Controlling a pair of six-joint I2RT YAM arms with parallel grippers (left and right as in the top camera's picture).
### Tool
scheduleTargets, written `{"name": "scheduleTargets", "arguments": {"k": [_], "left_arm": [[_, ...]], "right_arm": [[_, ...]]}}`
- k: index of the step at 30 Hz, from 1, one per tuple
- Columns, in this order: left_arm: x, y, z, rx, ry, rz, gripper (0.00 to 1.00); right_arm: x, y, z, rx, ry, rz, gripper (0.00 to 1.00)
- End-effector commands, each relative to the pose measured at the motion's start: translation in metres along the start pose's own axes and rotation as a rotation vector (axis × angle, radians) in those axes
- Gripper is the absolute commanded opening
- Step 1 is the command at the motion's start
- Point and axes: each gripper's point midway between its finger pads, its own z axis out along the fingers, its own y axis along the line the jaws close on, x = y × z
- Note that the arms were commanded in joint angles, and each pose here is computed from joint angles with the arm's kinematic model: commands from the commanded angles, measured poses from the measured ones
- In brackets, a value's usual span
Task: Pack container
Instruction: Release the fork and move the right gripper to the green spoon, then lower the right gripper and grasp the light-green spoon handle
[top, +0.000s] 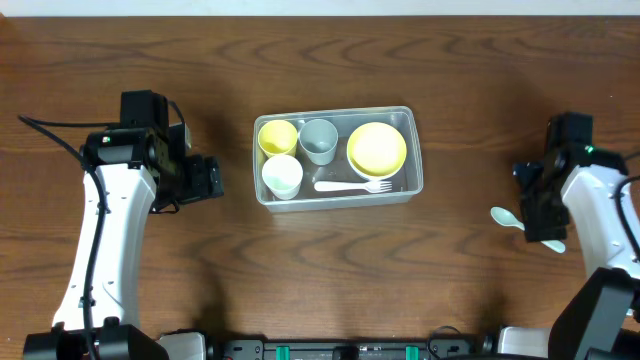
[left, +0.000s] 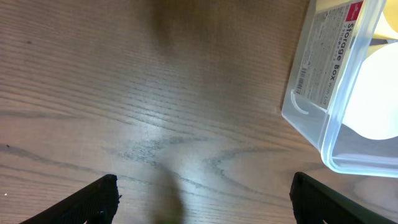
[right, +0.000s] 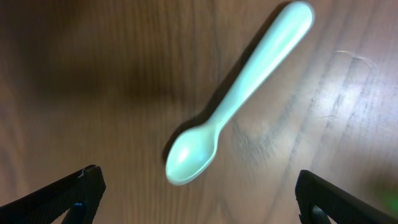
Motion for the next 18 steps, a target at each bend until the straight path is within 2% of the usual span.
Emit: {"name": "scheduleTargets", "arguments": {"k": [1,8,18], "left_arm": [[0.001,0.002,-0.003,-0.004,-0.005,-0.004,0.88],[0.003,0.002,-0.003,-0.005,0.002,-0.005,0.88],[0.004,0.002,-0.003,-0.006,0.006,-0.006,0.88]], "right_arm": [[0.000,-0.014,0.021,0.017,-0.025,0.050,0.99],[0.005,-0.021,0.050,-0.025,-0.036,0.062,0.95],[0.008,-0.032,0.058,-0.005,-0.026,0.068,0.90]]}}
